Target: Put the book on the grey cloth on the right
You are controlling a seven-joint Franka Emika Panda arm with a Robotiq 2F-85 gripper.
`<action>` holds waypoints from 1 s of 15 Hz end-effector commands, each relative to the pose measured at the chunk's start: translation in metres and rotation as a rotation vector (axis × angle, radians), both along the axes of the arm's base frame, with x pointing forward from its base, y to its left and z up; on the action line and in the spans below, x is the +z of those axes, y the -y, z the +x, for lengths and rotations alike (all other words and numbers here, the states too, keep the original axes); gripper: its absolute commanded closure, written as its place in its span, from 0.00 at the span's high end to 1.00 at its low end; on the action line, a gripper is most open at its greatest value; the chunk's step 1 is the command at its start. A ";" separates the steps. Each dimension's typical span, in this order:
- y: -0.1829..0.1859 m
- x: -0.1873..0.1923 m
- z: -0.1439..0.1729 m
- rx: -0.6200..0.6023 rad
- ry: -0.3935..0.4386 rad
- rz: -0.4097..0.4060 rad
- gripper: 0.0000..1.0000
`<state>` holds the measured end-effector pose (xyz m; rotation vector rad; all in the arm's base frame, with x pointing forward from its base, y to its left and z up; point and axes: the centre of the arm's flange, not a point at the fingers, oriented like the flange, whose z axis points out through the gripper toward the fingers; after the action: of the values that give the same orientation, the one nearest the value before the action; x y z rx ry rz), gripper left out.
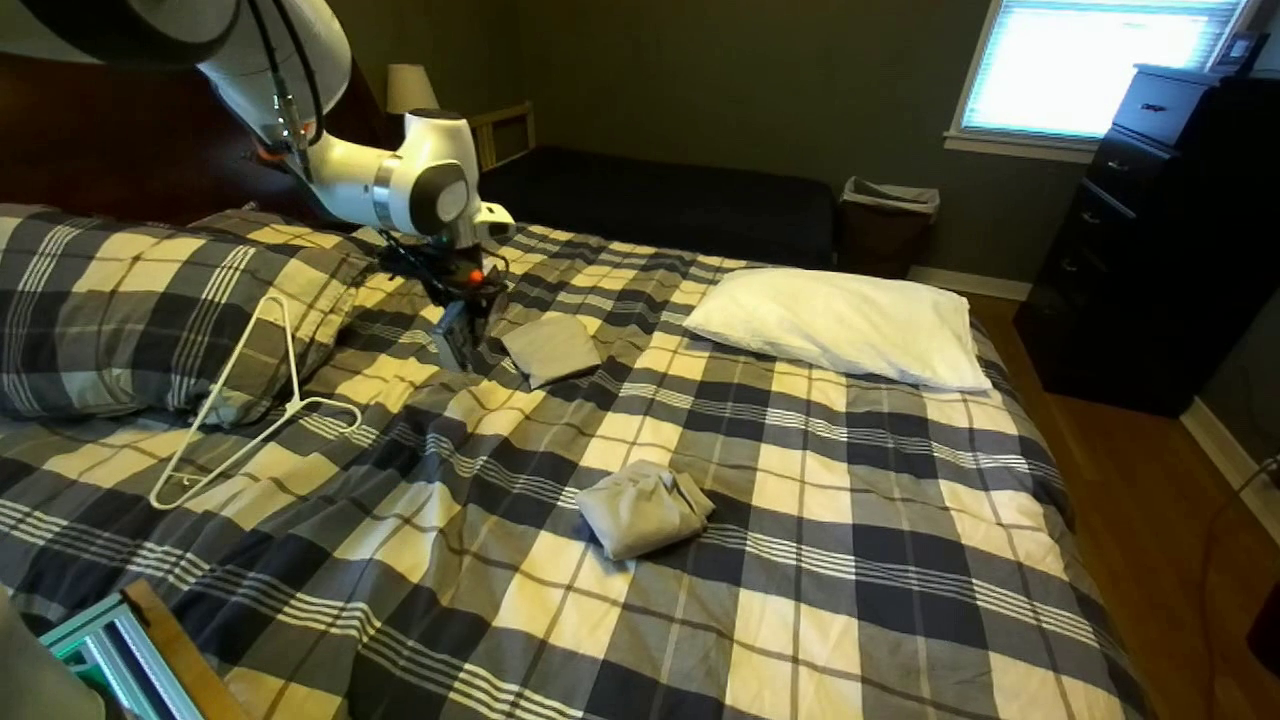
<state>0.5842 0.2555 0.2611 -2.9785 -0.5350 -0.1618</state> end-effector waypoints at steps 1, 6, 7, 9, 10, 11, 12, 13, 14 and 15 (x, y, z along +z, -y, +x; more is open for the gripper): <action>0.023 -0.002 0.002 -0.037 -0.007 0.007 0.32; 0.076 -0.013 0.016 -0.183 -0.120 0.120 0.08; 0.094 -0.014 0.016 -0.234 -0.142 0.143 0.08; 0.141 -0.015 0.021 -0.345 -0.171 0.180 0.08; 0.165 -0.017 0.026 -0.398 -0.195 0.198 0.08; 0.187 -0.021 0.029 -0.447 -0.220 0.218 0.08; 0.208 -0.026 0.030 -0.495 -0.246 0.243 0.08; 0.229 -0.031 0.032 -0.533 -0.286 0.265 0.08; 0.249 -0.037 0.030 -0.569 -0.334 0.279 0.08; 0.269 -0.046 0.029 -0.605 -0.372 0.300 0.08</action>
<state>0.6073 0.0280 0.2314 -2.7738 0.2744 0.1296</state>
